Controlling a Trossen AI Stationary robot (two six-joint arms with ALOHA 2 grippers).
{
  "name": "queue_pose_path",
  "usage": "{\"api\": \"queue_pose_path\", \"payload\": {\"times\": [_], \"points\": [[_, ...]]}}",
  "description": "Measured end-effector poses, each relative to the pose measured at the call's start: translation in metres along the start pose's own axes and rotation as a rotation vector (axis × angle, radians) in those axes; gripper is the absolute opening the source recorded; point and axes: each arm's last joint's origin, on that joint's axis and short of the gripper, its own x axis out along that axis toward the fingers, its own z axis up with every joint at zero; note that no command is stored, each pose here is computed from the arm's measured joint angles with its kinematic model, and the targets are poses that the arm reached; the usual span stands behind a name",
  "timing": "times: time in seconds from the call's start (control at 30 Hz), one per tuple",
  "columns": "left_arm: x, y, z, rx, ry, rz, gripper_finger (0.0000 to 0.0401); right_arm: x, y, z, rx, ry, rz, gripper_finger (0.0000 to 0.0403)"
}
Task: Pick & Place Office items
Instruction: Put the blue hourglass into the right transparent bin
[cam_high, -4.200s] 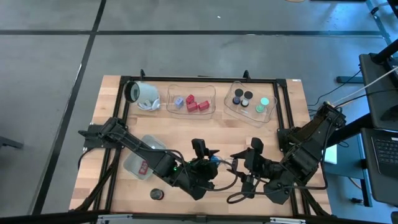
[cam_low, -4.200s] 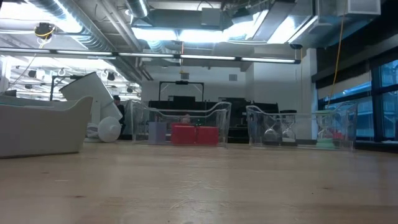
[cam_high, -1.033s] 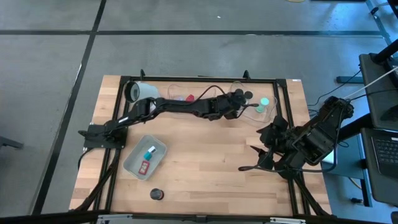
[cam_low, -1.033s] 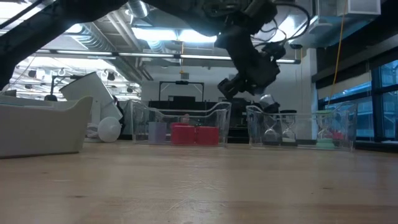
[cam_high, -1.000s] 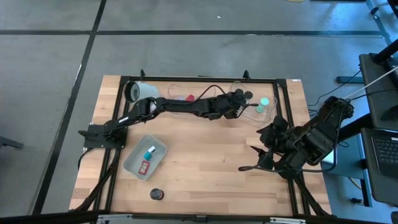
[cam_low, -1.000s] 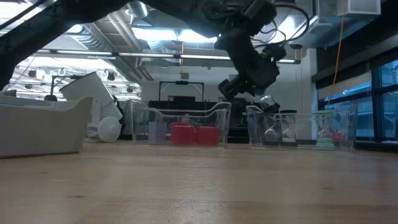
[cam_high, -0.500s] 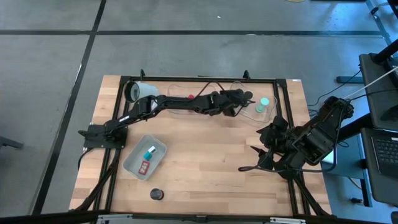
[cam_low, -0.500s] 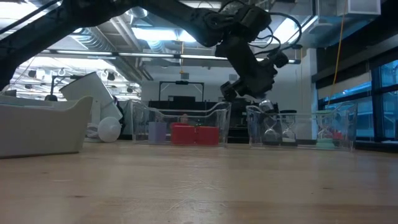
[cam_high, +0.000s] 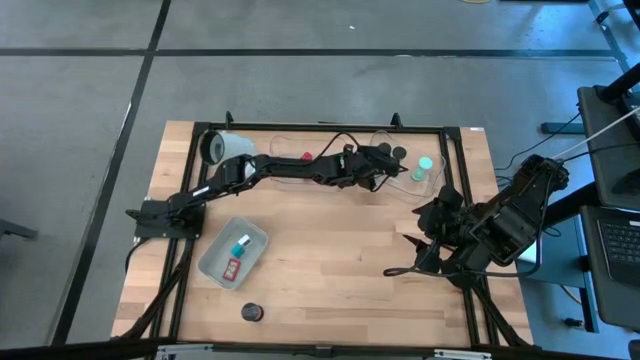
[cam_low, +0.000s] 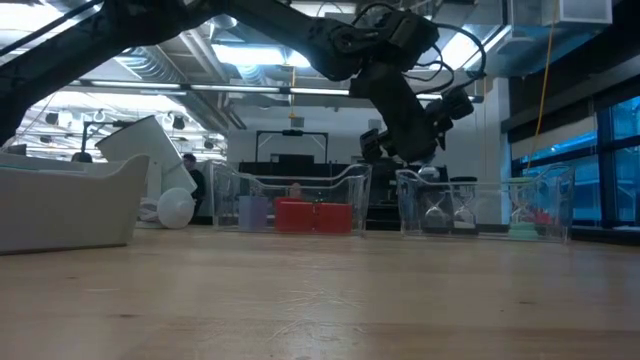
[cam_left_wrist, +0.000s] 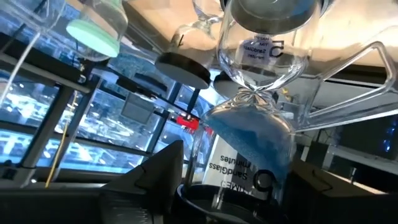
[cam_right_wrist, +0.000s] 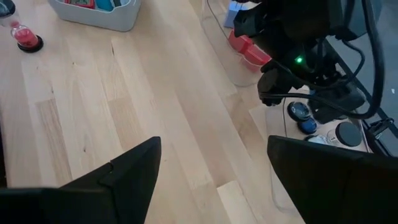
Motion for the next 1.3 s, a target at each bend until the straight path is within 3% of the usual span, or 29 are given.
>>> {"api": "queue_pose_path", "payload": {"times": [0.5,1.1,1.3], "points": [[0.009,-0.003,0.015,0.077,-0.026,0.006,0.0193,0.002,-0.002,0.002,0.012,-0.002,-0.013,0.0297],[0.012,-0.004,0.017,0.025,-0.033,0.034,0.0205,0.006,-0.005,0.006,0.01,-0.014,-0.039,0.0297],[0.014,-0.005,0.015,-0.042,-0.031,0.028,0.0205,0.006,-0.005,0.006,0.007,-0.013,-0.039,0.0297]]}}
